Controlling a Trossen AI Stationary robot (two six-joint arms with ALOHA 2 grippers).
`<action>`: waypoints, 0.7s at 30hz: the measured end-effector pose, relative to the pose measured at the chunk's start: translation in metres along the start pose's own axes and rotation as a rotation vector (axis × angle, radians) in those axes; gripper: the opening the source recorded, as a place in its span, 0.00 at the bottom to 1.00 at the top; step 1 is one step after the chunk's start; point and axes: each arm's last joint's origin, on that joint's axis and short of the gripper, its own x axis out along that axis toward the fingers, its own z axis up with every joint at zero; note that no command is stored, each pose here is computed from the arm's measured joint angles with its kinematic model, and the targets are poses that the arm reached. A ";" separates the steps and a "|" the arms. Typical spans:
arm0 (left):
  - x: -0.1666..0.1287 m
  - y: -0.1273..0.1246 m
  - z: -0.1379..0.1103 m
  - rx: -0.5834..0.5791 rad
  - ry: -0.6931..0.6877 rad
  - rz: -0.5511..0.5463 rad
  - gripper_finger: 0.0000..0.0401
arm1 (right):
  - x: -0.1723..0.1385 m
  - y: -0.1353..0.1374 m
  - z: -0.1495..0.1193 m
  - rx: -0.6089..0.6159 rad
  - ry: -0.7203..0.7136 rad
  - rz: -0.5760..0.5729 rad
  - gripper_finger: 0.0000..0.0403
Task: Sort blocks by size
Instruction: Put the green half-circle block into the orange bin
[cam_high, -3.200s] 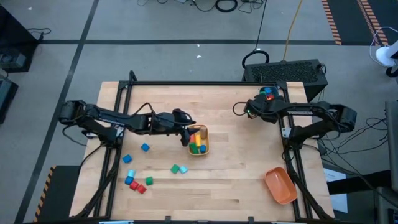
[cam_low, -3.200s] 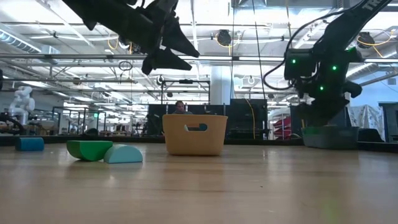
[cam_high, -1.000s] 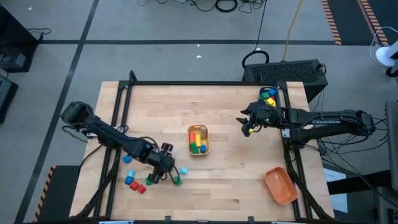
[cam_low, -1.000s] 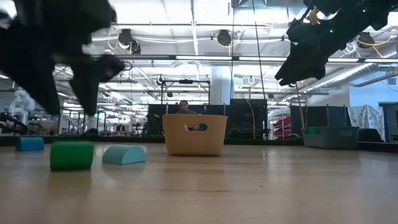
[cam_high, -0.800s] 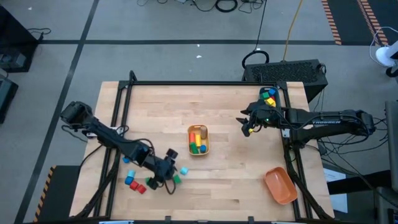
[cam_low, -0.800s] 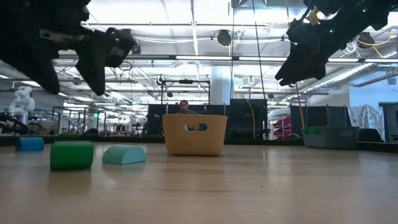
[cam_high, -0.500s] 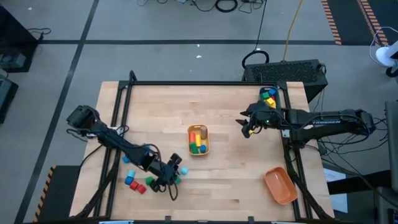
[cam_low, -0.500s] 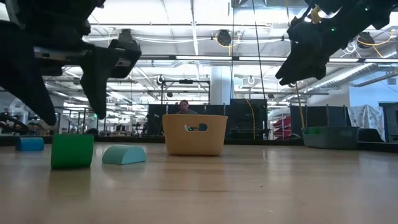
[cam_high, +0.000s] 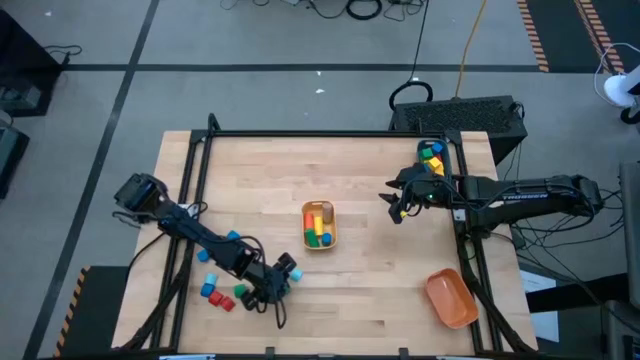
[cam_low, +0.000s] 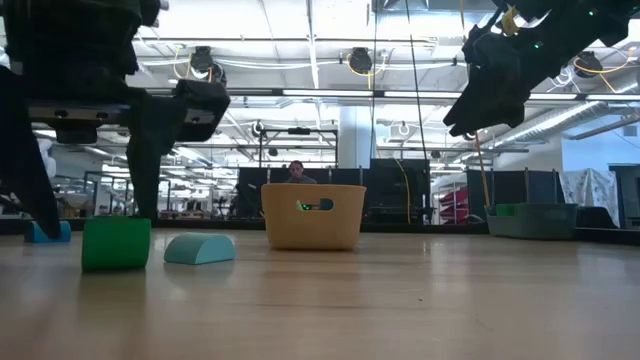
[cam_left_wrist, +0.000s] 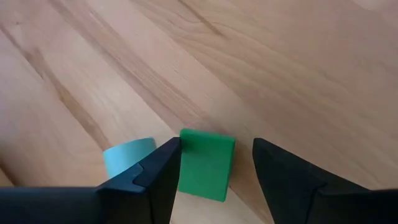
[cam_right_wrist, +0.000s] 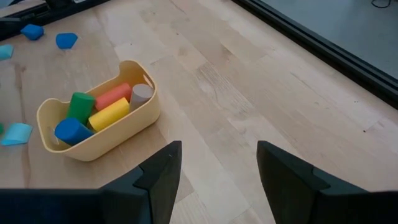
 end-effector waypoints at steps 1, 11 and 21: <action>0.002 0.001 -0.001 -0.002 0.001 0.001 0.50 | 0.000 0.000 0.000 0.000 0.000 0.000 0.49; 0.015 0.002 -0.006 0.034 0.032 -0.012 0.50 | 0.000 0.000 0.000 0.000 0.000 0.000 0.49; 0.017 0.008 -0.006 -0.098 0.014 0.010 0.50 | 0.001 0.000 0.000 0.032 -0.001 0.001 0.49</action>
